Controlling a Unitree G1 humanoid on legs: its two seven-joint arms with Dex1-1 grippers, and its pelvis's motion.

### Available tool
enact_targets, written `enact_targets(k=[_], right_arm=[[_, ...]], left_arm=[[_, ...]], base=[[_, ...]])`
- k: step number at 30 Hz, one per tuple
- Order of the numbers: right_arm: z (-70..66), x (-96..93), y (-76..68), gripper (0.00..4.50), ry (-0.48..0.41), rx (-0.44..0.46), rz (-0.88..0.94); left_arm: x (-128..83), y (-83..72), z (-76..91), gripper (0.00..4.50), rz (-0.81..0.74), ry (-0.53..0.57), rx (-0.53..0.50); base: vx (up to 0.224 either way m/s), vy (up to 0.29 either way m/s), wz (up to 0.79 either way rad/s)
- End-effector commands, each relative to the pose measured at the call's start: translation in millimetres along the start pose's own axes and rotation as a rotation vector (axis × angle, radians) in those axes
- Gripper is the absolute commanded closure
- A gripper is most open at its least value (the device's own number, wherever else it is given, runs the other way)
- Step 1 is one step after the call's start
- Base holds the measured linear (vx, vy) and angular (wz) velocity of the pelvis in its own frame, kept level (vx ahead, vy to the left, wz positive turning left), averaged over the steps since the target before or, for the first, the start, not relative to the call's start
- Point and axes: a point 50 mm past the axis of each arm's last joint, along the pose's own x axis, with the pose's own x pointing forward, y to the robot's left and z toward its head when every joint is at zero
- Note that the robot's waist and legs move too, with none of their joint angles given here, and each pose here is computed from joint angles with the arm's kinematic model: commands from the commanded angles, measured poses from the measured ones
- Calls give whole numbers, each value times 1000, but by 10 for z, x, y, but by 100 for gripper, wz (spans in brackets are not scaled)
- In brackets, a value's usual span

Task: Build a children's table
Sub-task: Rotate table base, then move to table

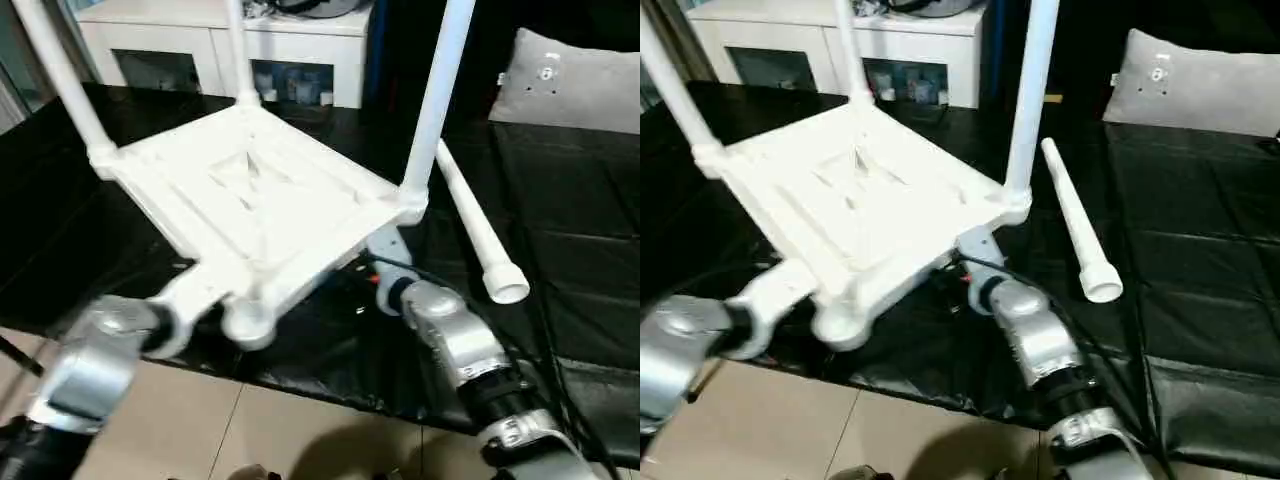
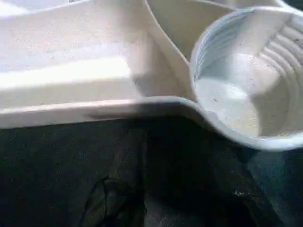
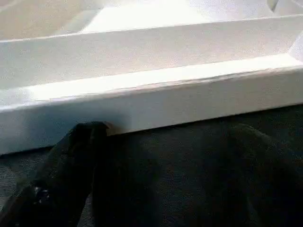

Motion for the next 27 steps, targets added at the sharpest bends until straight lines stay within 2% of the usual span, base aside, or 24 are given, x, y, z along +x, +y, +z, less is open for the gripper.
enact_targets(k=[1,7,9,13,14,16,17,18,19,20,23,27], right_arm=[[84,-4,0,0,-38,-12,5],[113,-196,-164,0,-53,10,-75],[154,-313,-253,0,-68,38,-131],[202,-451,-311,0,-101,76,-155],[232,-579,-315,0,-125,87,-166],[251,-647,-300,0,-144,92,-170],[264,-759,-248,0,-173,104,-180],[264,-759,-248,0,-173,104,-180],[286,-839,-188,0,-230,97,-193],[284,-882,-138,0,-251,110,-197],[230,-902,-76,0,-239,155,-207],[227,-888,4,0,-246,188,-183]], left_arm=[[93,-50,123,295,-18,-66,17],[257,-162,322,295,-25,-184,-35],[235,-199,358,295,-28,-214,-34],[161,-204,413,295,-4,-313,-59],[89,-184,460,275,68,-411,-99],[46,-178,483,265,107,-465,-114],[-18,-158,489,265,211,-516,-136],[-18,-158,489,265,211,-516,-136],[-65,-133,476,265,292,-548,-212],[-110,-110,476,265,346,-584,-261],[-153,-109,477,265,393,-605,-267],[-142,-122,506,265,424,-639,-282]], base=[[0,0,0],[0,0,0],[0,0,0],[0,0,0],[0,0,0],[0,0,0],[0,0,0],[0,0,0],[0,0,0],[0,0,0],[0,0,0],[0,0,0]])
